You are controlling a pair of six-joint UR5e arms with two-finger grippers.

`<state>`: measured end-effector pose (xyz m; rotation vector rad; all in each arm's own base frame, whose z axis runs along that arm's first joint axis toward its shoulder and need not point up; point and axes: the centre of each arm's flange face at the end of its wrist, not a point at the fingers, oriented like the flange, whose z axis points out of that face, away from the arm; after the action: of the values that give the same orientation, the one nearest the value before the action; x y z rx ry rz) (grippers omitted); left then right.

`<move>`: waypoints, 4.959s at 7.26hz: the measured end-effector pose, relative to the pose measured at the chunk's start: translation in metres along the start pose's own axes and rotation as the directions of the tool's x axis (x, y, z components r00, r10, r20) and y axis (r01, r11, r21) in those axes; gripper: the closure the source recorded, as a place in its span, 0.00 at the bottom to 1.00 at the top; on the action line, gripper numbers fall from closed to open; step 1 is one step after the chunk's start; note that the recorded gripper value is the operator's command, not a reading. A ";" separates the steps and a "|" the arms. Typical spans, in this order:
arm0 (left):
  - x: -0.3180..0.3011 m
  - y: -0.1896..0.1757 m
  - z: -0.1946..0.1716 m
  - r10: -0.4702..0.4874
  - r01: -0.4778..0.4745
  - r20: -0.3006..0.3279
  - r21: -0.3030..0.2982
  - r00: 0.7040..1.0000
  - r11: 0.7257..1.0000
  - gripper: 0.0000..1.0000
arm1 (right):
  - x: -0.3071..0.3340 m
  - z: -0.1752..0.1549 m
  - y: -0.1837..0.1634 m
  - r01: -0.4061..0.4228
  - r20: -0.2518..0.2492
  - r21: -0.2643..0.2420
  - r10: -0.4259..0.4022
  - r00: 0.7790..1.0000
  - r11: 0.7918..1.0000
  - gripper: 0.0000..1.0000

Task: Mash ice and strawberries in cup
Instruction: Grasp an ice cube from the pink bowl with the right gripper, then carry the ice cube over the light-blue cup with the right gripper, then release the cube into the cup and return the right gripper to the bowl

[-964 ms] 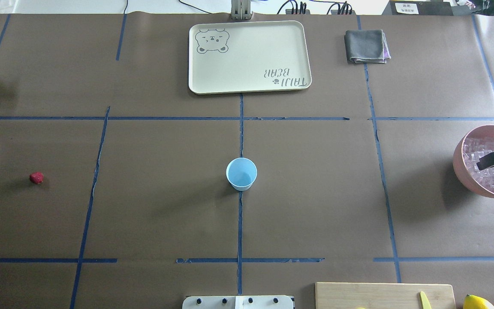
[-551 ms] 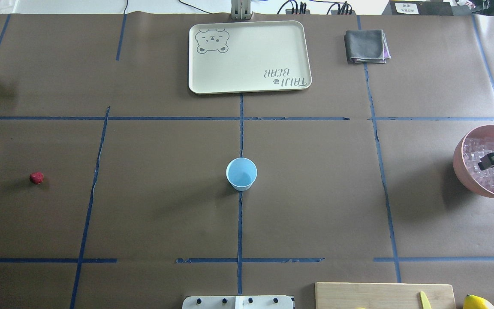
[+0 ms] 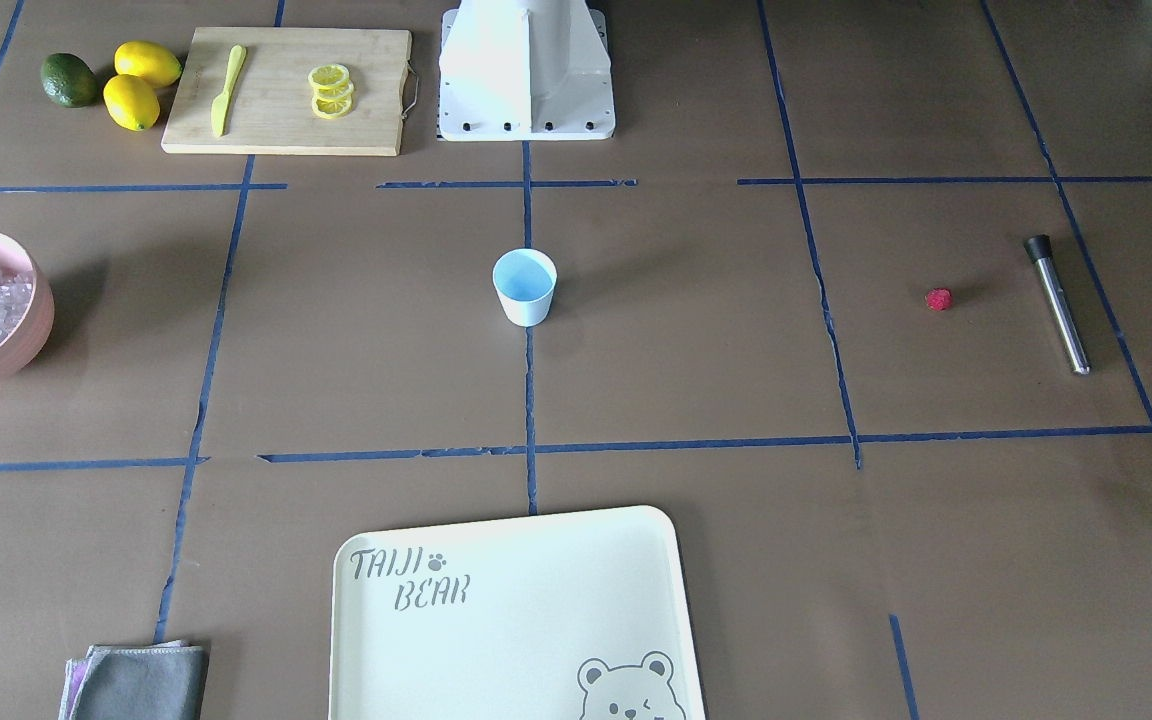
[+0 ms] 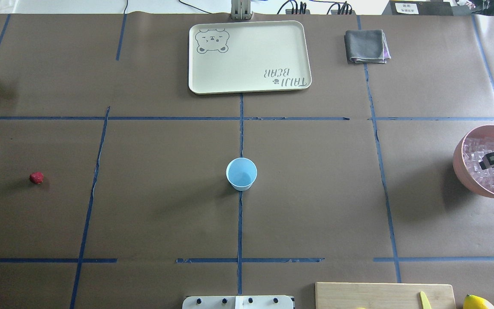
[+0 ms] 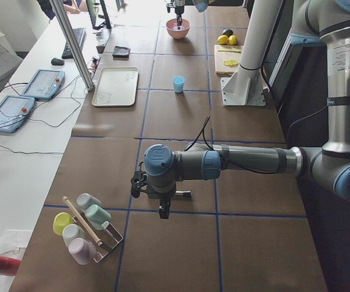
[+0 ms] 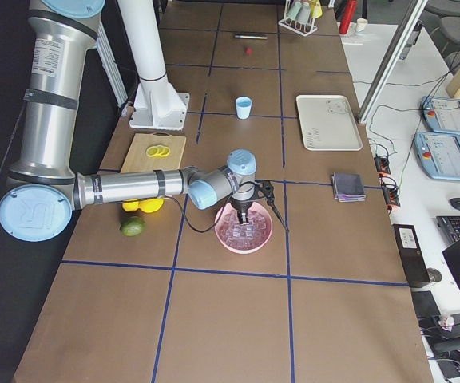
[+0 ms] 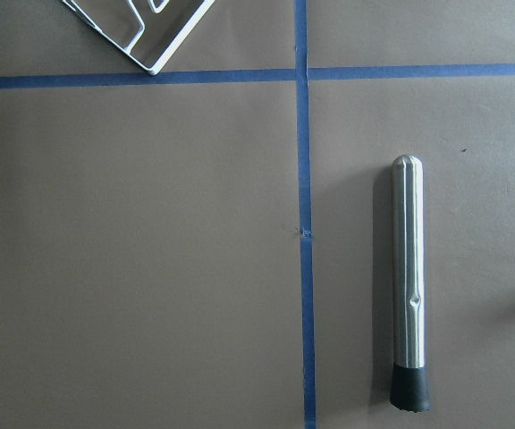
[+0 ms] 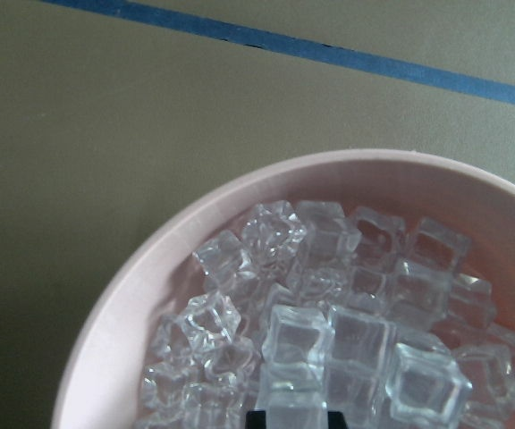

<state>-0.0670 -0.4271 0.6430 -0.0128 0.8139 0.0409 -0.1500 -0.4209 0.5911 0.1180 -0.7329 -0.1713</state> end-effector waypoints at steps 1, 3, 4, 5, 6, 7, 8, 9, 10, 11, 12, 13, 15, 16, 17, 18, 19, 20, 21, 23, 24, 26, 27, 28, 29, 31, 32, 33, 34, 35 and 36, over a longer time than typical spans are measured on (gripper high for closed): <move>0.000 0.000 0.000 -0.001 0.001 0.000 -0.001 1.000 1.000 0.00 | -0.003 -0.005 -0.002 0.007 0.008 0.008 -0.007 1.000 1.000 0.87; 0.000 0.001 0.000 -0.002 0.002 0.000 -0.001 1.000 1.000 0.00 | -0.018 -0.037 -0.009 0.010 0.022 0.044 -0.011 1.000 0.999 0.91; 0.000 0.001 0.000 -0.002 0.002 0.000 -0.001 1.000 1.000 0.00 | -0.038 -0.060 -0.022 0.003 0.021 0.049 -0.004 1.000 0.999 0.92; 0.000 0.001 0.000 0.000 0.000 0.000 0.000 1.000 1.000 0.00 | -0.068 -0.083 -0.049 0.000 0.021 0.053 -0.001 1.000 0.999 0.96; 0.001 0.000 -0.001 0.004 -0.004 0.000 0.004 1.000 1.000 0.00 | -0.102 -0.100 -0.077 0.010 0.024 0.057 -0.012 1.000 0.998 0.96; 0.003 0.000 -0.002 0.008 -0.008 0.000 0.008 1.000 1.000 0.00 | -0.140 -0.110 -0.100 0.031 0.035 0.058 -0.033 0.999 0.998 0.97; 0.004 -0.001 -0.004 0.012 -0.012 0.000 0.012 1.000 1.000 0.00 | -0.185 -0.112 -0.119 0.042 0.052 0.062 -0.045 0.998 0.997 0.97; 0.005 -0.002 -0.005 0.015 -0.015 0.000 0.014 1.000 1.000 0.00 | -0.237 -0.108 -0.132 0.031 0.063 0.072 -0.036 0.997 0.997 0.97; 0.006 -0.003 -0.006 0.017 -0.017 0.000 0.017 1.000 1.000 0.00 | -0.294 -0.101 -0.140 0.011 0.070 0.084 -0.017 0.997 0.996 0.97; 0.007 -0.003 -0.006 0.019 -0.019 0.000 0.018 1.000 1.000 0.00 | -0.356 -0.094 -0.143 -0.029 0.081 0.090 0.022 0.997 0.996 0.97; 0.007 -0.004 -0.007 0.020 -0.020 0.000 0.019 1.000 1.000 0.00 | -0.412 -0.086 -0.140 -0.066 0.079 0.095 0.058 0.995 0.993 0.97; 0.007 -0.004 -0.007 0.020 -0.020 0.000 0.019 1.000 1.000 0.00 | -0.465 -0.076 -0.133 -0.084 0.063 0.107 0.078 0.995 0.991 0.97; 0.007 -0.004 -0.007 0.020 -0.020 0.000 0.019 1.000 1.000 0.00 | -0.562 -0.064 -0.119 -0.129 0.039 0.120 0.125 0.991 0.984 0.97; 0.007 -0.004 -0.007 0.021 -0.021 0.000 0.020 1.000 1.000 0.00 | -0.598 -0.060 -0.116 -0.147 0.032 0.124 0.144 0.989 0.981 0.97; 0.008 -0.004 -0.007 0.022 -0.022 0.000 0.020 1.000 1.000 0.00 | -0.622 -0.056 -0.113 -0.157 0.024 0.125 0.156 0.988 0.980 0.97; 0.008 -0.005 -0.007 0.023 -0.023 0.000 0.020 1.000 1.000 0.00 | -0.632 -0.052 -0.110 -0.162 0.011 0.123 0.162 0.987 0.979 0.97; 0.008 -0.005 -0.007 0.023 -0.023 0.000 0.020 1.000 1.000 0.00 | -0.634 -0.051 -0.108 -0.166 -0.006 0.116 0.167 0.986 0.979 0.97; 0.008 -0.005 -0.007 0.024 -0.024 -0.001 0.021 1.000 0.999 0.00 | -0.633 -0.053 -0.106 -0.168 -0.020 0.110 0.171 0.985 0.980 0.95; 0.008 -0.005 -0.007 0.026 -0.026 -0.001 0.021 1.000 0.999 0.00 | -0.630 -0.055 -0.104 -0.169 -0.025 0.108 0.172 0.985 0.980 0.63; 0.009 -0.005 -0.007 0.027 -0.027 -0.001 0.022 1.000 0.999 0.00 | -0.628 -0.054 -0.101 -0.168 -0.026 0.103 0.171 0.985 0.980 0.01; 0.009 -0.006 -0.008 0.028 -0.028 -0.001 0.023 1.000 0.999 0.00 | -0.628 -0.056 -0.100 -0.166 -0.023 0.106 0.169 0.985 0.980 0.01; 0.010 -0.006 -0.009 0.030 -0.030 0.000 0.025 1.000 0.999 0.00 | -0.629 -0.059 -0.098 -0.164 -0.015 0.107 0.166 0.986 0.981 0.01; 0.010 -0.006 -0.009 0.030 -0.030 0.000 0.025 1.000 0.999 0.00 | -0.629 -0.061 -0.098 -0.164 -0.011 0.107 0.166 0.986 0.981 0.01; 0.011 -0.006 -0.009 0.030 -0.030 0.000 0.026 1.000 0.999 0.00 | -0.630 -0.063 -0.098 -0.164 -0.007 0.107 0.166 0.986 0.981 0.01; 0.011 -0.006 -0.009 0.030 -0.030 0.000 0.025 1.000 0.999 0.00 | -0.629 -0.068 -0.096 -0.163 0.003 0.108 0.163 0.987 0.981 0.01; 0.010 -0.006 -0.009 0.029 -0.029 0.000 0.025 1.000 0.999 0.00 | -0.599 -0.078 -0.101 -0.164 0.020 0.099 0.163 0.986 0.981 0.01; 0.010 -0.006 -0.009 0.030 -0.030 0.000 0.025 1.000 0.999 0.00 | -0.560 -0.084 -0.109 -0.146 0.024 0.090 0.144 0.989 0.985 0.01; 0.011 -0.006 -0.009 0.031 -0.031 0.000 0.026 1.000 0.999 0.00 | -0.507 -0.090 -0.113 -0.099 0.020 0.086 0.098 0.995 0.991 0.01; 0.011 -0.007 -0.010 0.032 -0.032 0.000 0.026 1.000 0.999 0.00 | -0.442 -0.092 -0.114 -0.045 0.004 0.085 0.045 0.999 0.995 0.01; 0.011 -0.007 -0.010 0.032 -0.032 0.001 0.027 0.999 0.999 0.00 | -0.377 -0.094 -0.114 -0.008 -0.001 0.073 0.008 1.000 0.997 0.01; 0.011 -0.007 -0.010 0.032 -0.032 0.001 0.027 0.999 0.999 0.00 | -0.314 -0.095 -0.113 0.012 0.011 0.052 -0.013 1.000 0.999 0.01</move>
<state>-0.0664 -0.4340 0.6281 0.0259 0.8141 0.0604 -0.3276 -0.4652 0.2969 0.1714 -0.7482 -0.1647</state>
